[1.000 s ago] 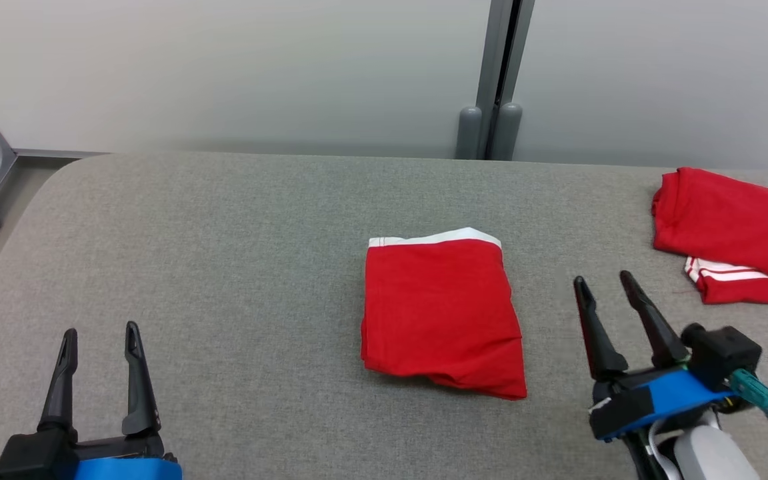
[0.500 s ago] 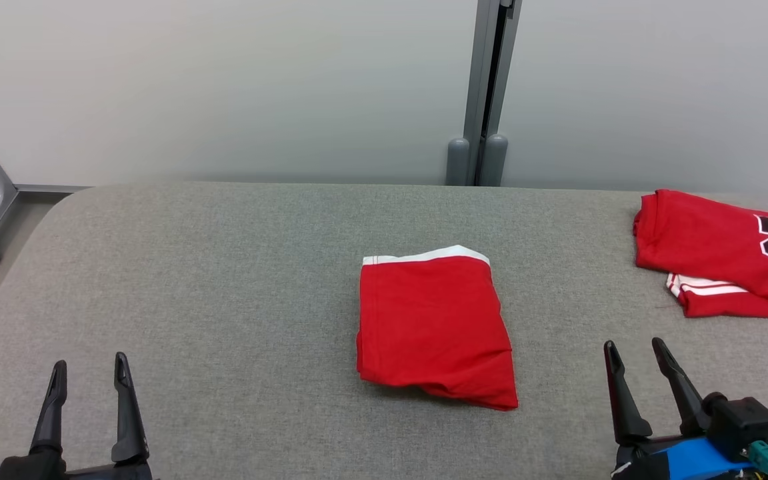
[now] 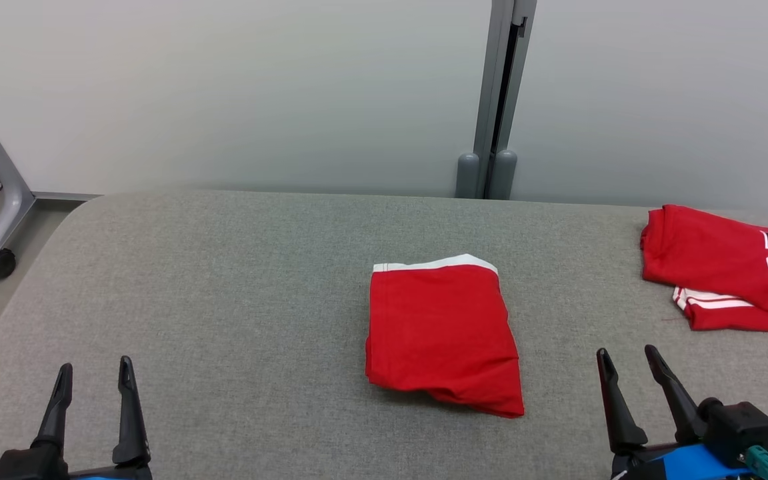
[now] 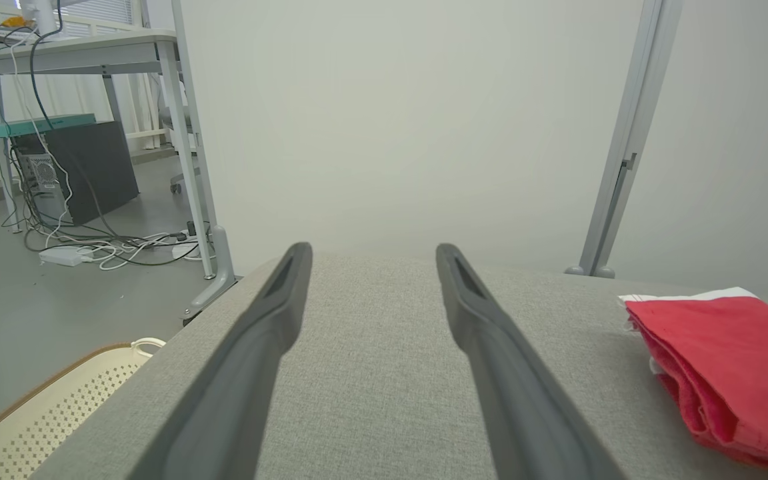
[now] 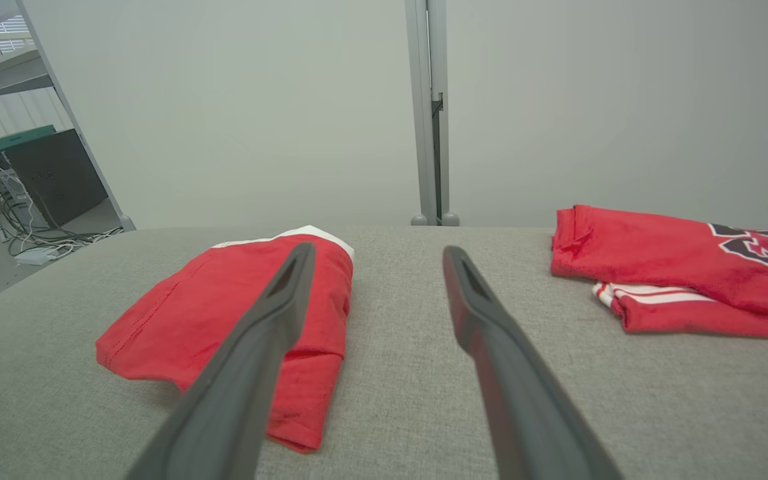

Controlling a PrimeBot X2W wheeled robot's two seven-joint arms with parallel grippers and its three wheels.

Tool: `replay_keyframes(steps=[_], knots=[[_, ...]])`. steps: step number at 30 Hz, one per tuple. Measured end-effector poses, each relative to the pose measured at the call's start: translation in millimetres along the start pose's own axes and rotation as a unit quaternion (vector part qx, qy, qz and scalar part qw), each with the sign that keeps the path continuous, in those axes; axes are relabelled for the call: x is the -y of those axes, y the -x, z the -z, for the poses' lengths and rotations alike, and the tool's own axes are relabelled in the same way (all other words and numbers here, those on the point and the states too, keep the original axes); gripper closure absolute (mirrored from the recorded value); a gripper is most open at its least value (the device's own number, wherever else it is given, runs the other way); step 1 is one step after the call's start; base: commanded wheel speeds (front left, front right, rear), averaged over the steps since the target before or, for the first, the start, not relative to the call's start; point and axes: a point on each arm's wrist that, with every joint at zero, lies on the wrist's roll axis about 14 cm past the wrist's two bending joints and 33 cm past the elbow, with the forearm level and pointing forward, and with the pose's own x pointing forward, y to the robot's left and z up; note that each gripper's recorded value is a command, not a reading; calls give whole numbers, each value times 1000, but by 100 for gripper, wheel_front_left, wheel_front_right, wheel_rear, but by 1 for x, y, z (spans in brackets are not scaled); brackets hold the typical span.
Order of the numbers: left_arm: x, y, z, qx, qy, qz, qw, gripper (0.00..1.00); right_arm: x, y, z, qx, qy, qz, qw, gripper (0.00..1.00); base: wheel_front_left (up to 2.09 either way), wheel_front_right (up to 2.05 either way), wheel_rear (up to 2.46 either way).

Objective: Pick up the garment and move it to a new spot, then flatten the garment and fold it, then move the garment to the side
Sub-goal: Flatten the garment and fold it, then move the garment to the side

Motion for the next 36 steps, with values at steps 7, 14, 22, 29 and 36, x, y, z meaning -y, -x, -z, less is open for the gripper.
replay_keyframes(steps=[7, 14, 22, 29, 36], knots=[[5, 1, -7, 6, 2, 11, 1000, 0, -1, 1, -4, -2, 12, -2, 1000, 0, 0, 0, 0], [10, -1, -8, 6, 6, 22, 1000, 0, 5, 3, -12, 5, 19, 8, 1000, 0, 0, 0, 0], [16, -1, -8, 6, 11, 37, 999, 0, 15, 7, -12, 2, 19, 23, 1000, 0, 0, 0, 0], [19, -2, -8, 5, 14, 42, 999, 0, 18, 8, -13, 2, 19, 28, 999, 0, 0, 0, 0], [19, -3, -8, 5, 16, 45, 999, 0, 20, 10, -9, -4, 17, 31, 999, 0, 0, 0, 0]])
